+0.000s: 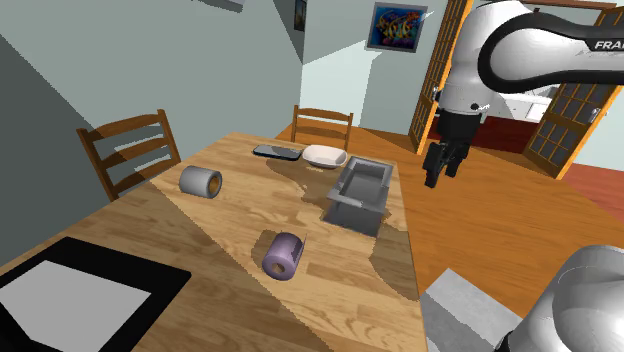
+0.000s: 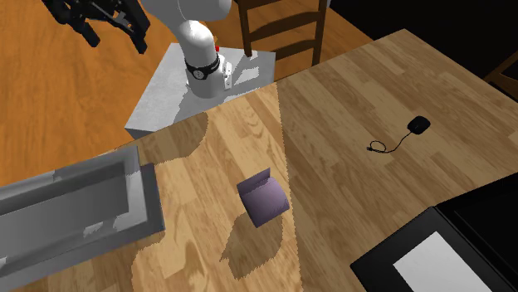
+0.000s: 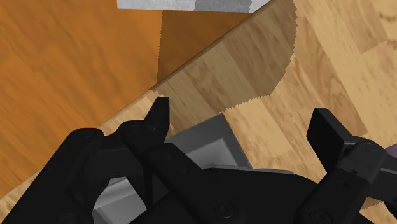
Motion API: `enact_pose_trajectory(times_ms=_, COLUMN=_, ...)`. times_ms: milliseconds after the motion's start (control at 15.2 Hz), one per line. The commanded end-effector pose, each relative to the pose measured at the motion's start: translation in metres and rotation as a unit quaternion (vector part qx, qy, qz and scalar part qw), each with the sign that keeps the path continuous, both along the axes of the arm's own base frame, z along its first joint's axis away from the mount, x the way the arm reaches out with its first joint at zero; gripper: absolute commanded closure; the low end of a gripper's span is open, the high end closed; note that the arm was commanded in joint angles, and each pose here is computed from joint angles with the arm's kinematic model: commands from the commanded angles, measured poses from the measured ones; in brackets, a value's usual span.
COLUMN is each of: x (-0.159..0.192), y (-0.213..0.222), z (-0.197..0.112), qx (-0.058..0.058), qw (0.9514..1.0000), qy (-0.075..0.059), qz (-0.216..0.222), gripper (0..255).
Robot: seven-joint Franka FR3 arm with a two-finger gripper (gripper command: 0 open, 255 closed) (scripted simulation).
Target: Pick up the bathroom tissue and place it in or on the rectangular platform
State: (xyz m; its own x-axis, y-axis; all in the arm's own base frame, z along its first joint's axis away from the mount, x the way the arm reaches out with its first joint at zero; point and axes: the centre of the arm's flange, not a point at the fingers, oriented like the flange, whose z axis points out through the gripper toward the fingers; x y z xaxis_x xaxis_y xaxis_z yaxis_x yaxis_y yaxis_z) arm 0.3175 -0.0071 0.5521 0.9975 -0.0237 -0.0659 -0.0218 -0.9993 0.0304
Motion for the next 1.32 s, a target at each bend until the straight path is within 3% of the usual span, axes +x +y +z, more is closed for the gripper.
enact_pose_trajectory(times_ms=0, x=0.000, y=0.000, z=0.000, qx=0.000, qw=1.0000, qy=0.000, qz=0.000, gripper=0)
enact_pose_trajectory(times_ms=264, x=-0.046, y=0.045, z=-0.022, qx=-0.006, qw=0.9947, qy=-0.079, qz=-0.066, gripper=0)
enact_pose_trajectory(times_ms=396, x=-0.065, y=0.069, z=-0.035, qx=-0.009, qw=0.9881, qy=-0.118, qz=-0.099, gripper=0)
enact_pose_trajectory(times_ms=594, x=-0.089, y=0.108, z=-0.058, qx=-0.013, qw=0.9732, qy=-0.176, qz=-0.147, gripper=0)
enact_pose_trajectory(times_ms=726, x=-0.100, y=0.135, z=-0.075, qx=-0.016, qw=0.9601, qy=-0.214, qz=-0.179, gripper=0)
enact_pose_trajectory(times_ms=924, x=-0.112, y=0.176, z=-0.103, qx=-0.020, qw=0.9356, qy=-0.270, qz=-0.227, gripper=0)
enact_pose_trajectory(times_ms=1056, x=-0.116, y=0.204, z=-0.122, qx=-0.023, qw=0.9162, qy=-0.307, qz=-0.257, gripper=0)
enact_pose_trajectory(times_ms=1254, x=-0.115, y=0.245, z=-0.151, qx=-0.027, qw=0.8824, qy=-0.360, qz=-0.302, gripper=0)
